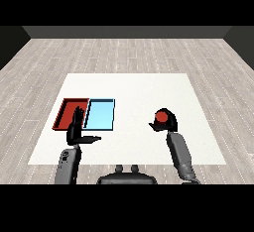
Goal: Pick the red can and put it in the red box
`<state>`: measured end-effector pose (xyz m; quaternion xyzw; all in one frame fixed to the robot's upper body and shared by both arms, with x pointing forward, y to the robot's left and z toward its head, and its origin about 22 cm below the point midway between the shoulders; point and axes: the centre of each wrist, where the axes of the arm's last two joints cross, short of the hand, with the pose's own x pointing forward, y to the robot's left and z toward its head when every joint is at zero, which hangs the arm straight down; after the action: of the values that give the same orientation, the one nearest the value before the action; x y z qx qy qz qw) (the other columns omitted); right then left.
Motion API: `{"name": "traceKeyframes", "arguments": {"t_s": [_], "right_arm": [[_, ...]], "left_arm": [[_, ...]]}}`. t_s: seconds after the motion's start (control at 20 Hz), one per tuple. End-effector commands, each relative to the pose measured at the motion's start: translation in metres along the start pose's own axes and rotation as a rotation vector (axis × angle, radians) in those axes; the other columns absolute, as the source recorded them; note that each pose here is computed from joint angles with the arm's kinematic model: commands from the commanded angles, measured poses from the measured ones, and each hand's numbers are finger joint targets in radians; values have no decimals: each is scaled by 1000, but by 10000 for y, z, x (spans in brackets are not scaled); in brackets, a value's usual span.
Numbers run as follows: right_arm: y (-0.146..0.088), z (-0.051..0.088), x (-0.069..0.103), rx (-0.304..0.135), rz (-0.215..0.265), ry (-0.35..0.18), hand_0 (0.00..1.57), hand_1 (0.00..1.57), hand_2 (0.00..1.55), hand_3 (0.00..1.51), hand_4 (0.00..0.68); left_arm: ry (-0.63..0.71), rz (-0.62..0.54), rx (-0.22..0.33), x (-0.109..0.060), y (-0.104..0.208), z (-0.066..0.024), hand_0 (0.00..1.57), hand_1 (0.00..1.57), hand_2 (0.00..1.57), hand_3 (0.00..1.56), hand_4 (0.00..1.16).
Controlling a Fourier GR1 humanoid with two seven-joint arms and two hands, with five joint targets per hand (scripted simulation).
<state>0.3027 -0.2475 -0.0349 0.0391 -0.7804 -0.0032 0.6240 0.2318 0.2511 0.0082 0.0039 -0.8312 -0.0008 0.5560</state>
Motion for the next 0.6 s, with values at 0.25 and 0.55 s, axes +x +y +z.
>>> {"name": "traceKeyframes", "arguments": {"t_s": [0.25,0.55], "right_arm": [[-35,-61,317,4,-16,-84,1432,1432,1447,1420,653],[168,-10,388,40,-46,-109,1425,1425,1443,1423,662]], "left_arm": [[54,43,-125,71,-537,-343,0,0,0,0,0],[68,67,-144,-11,-728,-279,0,0,0,0,0]]}}
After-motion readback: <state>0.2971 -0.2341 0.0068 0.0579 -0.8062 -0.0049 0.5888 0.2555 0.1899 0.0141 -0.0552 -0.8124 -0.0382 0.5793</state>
